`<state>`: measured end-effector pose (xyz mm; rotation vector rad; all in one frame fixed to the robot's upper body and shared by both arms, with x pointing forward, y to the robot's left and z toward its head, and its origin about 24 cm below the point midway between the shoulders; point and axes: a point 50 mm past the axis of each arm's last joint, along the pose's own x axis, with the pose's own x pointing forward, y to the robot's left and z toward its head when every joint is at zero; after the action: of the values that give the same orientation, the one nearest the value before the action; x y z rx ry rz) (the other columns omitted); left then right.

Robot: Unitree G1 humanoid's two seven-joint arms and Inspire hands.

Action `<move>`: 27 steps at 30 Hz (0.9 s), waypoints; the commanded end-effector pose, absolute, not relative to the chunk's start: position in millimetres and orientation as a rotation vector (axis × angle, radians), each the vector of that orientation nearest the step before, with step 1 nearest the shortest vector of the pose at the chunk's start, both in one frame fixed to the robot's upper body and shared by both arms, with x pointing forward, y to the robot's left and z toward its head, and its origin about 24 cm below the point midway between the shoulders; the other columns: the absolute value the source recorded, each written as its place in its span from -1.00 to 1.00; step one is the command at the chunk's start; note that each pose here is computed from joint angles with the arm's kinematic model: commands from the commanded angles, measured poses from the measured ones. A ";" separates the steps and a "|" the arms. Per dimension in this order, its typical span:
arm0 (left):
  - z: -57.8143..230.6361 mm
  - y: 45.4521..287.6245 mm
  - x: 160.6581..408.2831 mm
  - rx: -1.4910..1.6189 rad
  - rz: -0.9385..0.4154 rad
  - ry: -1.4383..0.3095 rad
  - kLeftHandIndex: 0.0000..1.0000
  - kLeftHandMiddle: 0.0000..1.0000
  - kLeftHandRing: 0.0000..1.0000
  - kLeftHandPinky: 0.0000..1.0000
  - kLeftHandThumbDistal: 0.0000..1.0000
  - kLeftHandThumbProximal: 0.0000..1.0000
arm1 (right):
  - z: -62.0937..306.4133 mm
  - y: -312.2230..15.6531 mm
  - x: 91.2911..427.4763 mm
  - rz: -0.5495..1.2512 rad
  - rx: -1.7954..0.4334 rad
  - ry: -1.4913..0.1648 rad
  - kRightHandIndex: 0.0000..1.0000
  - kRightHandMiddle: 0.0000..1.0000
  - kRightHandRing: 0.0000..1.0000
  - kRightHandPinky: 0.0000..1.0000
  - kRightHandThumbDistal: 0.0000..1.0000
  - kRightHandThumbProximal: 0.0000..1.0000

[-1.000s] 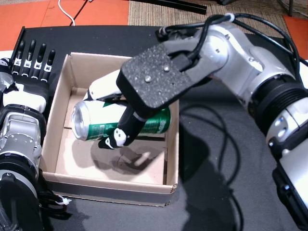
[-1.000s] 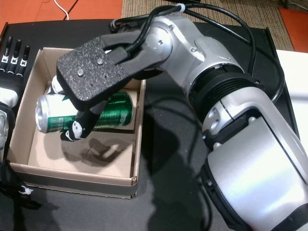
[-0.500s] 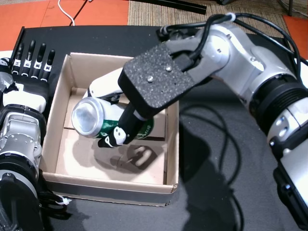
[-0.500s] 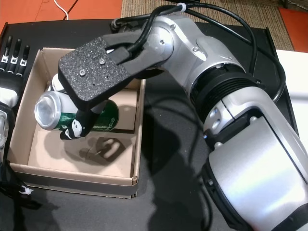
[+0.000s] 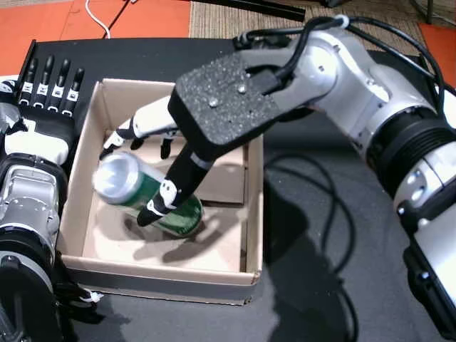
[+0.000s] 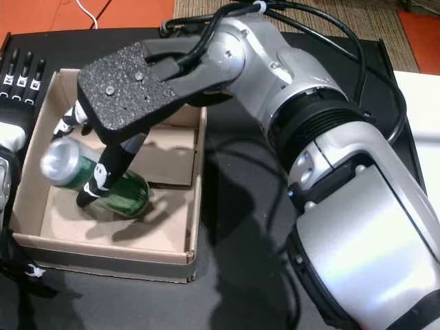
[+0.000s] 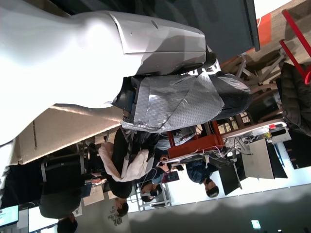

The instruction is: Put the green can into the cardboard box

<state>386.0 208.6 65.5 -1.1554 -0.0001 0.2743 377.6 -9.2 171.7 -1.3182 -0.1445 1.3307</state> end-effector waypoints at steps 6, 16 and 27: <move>62.3 211.0 384.1 -1.155 0.280 0.007 0.35 0.44 0.59 0.71 -1.00 1.00 | 178.9 -7.5 378.8 1.304 -1.345 -0.177 0.73 1.00 1.00 1.00 1.00 -0.01; 63.8 212.8 384.9 -1.189 0.315 0.010 0.60 0.65 0.69 0.72 -1.00 1.00 | 197.4 -14.9 380.8 1.205 -1.263 -0.359 0.38 0.98 1.00 1.00 1.00 -0.13; 61.7 215.9 383.2 -1.149 0.320 0.019 0.03 0.12 0.40 0.73 -1.00 1.00 | 246.0 -72.1 373.8 0.571 -1.100 -1.081 0.72 1.00 1.00 1.00 0.96 -0.15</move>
<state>385.5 211.1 64.6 -1.1615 0.0113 0.2970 375.9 -56.9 241.1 -1.0855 -1.0018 0.6530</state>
